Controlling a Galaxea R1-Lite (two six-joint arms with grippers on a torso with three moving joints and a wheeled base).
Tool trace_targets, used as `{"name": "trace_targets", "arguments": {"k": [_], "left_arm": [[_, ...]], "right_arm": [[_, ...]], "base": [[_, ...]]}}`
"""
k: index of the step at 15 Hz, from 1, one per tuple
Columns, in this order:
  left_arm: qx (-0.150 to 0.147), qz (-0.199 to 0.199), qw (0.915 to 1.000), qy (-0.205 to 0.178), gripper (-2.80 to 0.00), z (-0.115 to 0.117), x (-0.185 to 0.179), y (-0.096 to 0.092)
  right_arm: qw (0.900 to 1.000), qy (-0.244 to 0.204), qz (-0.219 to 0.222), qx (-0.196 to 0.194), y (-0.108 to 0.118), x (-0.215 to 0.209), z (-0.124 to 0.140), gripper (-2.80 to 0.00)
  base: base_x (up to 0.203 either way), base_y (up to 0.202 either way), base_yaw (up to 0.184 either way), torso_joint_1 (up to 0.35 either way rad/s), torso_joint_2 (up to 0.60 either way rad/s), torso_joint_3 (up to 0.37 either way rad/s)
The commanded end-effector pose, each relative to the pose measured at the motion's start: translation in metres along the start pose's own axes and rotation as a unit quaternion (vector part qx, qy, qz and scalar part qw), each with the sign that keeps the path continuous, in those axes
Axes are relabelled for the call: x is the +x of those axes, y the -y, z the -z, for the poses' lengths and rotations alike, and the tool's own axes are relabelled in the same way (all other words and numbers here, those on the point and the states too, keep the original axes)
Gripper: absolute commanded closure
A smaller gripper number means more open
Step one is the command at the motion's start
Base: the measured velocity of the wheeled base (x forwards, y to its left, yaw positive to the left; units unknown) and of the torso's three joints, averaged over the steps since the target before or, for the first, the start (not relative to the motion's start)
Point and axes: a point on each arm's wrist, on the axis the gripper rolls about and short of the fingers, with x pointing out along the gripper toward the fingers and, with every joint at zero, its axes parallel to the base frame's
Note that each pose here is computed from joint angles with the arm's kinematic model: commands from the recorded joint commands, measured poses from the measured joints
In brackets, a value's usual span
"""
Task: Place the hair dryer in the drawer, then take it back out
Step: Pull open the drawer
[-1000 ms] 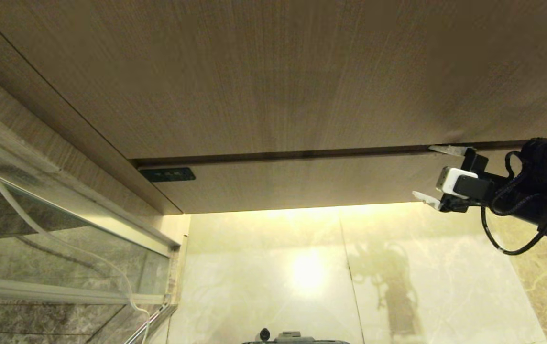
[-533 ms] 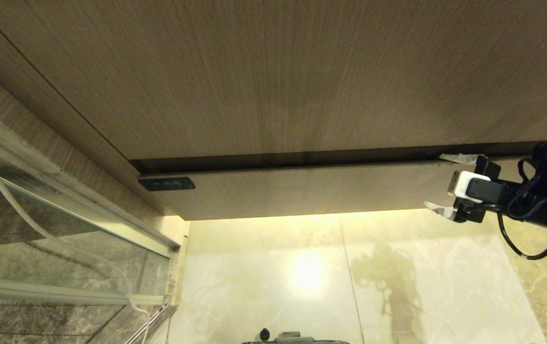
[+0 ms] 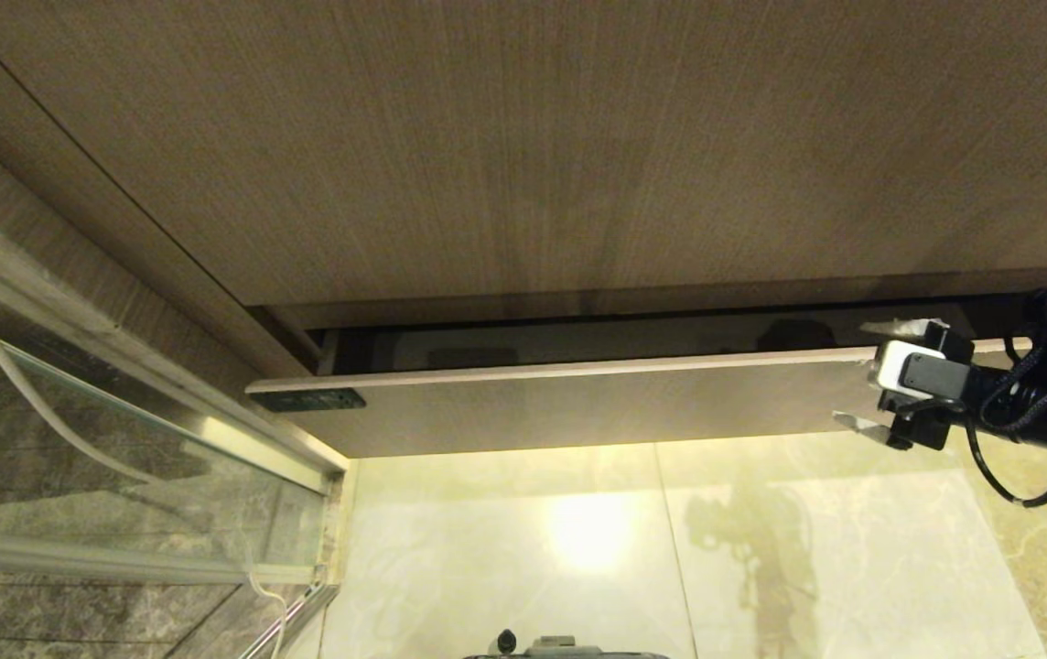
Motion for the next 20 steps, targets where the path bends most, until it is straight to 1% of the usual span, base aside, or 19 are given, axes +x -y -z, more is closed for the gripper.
{"name": "trace_targets", "arguments": {"k": [1,7,8,10,11,12,13,15,16,17,18,19,20], "left_arm": [[0.0,0.0,1.0,0.001,0.0,0.0,0.0,0.0],[0.0,0.0,1.0,0.0,0.0,0.0,0.0,0.0],[0.0,0.0,1.0,0.0,0.0,0.0,0.0,0.0],[0.0,0.0,1.0,0.0,0.0,0.0,0.0,0.0],[0.0,0.0,1.0,0.0,0.0,0.0,0.0,0.0],[0.0,0.0,1.0,0.0,0.0,0.0,0.0,0.0],[0.0,0.0,1.0,0.0,0.0,0.0,0.0,0.0],[0.0,0.0,1.0,0.001,0.0,0.0,0.0,0.0],[0.0,0.0,1.0,0.0,0.0,0.0,0.0,0.0],[0.0,0.0,1.0,0.0,0.0,0.0,0.0,0.0],[0.0,0.0,1.0,0.001,0.0,0.0,0.0,0.0],[0.0,0.0,1.0,0.0,0.0,0.0,0.0,0.0],[0.0,0.0,1.0,0.0,0.0,0.0,0.0,0.0]], "right_arm": [[1.0,-0.002,-0.023,0.013,-0.005,-0.002,0.001,-2.8],[0.995,-0.04,-0.063,0.066,-0.011,-0.025,0.012,-2.8],[0.993,-0.047,-0.073,0.08,-0.012,-0.027,0.014,-2.8],[0.985,-0.064,-0.105,0.119,-0.017,-0.031,0.018,-2.8],[0.979,-0.075,-0.124,0.142,-0.02,-0.035,0.021,-2.8],[0.971,-0.088,-0.148,0.168,-0.024,-0.04,0.022,-2.8],[0.959,-0.104,-0.176,0.197,-0.029,-0.048,0.024,-2.8],[0.929,-0.135,-0.232,0.255,-0.039,-0.066,0.024,-2.8],[0.916,-0.146,-0.252,0.276,-0.042,-0.075,0.022,-2.8],[0.908,-0.151,-0.263,0.29,-0.041,-0.082,0.02,-2.8],[0.903,-0.154,-0.268,0.298,-0.04,-0.086,0.018,-2.8],[0.901,-0.155,-0.271,0.302,-0.039,-0.088,0.018,-2.8],[0.892,-0.161,-0.286,0.311,-0.039,-0.092,0.016,-2.8]], "base": [[0.0,0.0,0.0,0.0,0.0,0.0],[0.0,0.0,0.0,0.0,0.0,0.0],[0.0,0.0,0.0,0.0,0.0,0.0],[0.0,0.0,0.0,0.0,0.0,0.0],[0.0,0.0,0.0,0.0,0.0,0.0],[0.0,0.0,0.0,0.0,0.0,0.0],[0.0,0.0,0.0,0.0,0.0,0.0],[0.0,0.0,0.0,0.0,0.0,0.0],[0.0,0.0,0.0,0.0,0.0,0.0],[0.0,0.0,0.0,0.0,0.0,0.0],[0.0,0.0,0.0,0.0,0.0,0.0],[0.0,0.0,0.0,0.0,0.0,0.0],[0.0,0.0,0.0,0.0,0.0,0.0]]}}
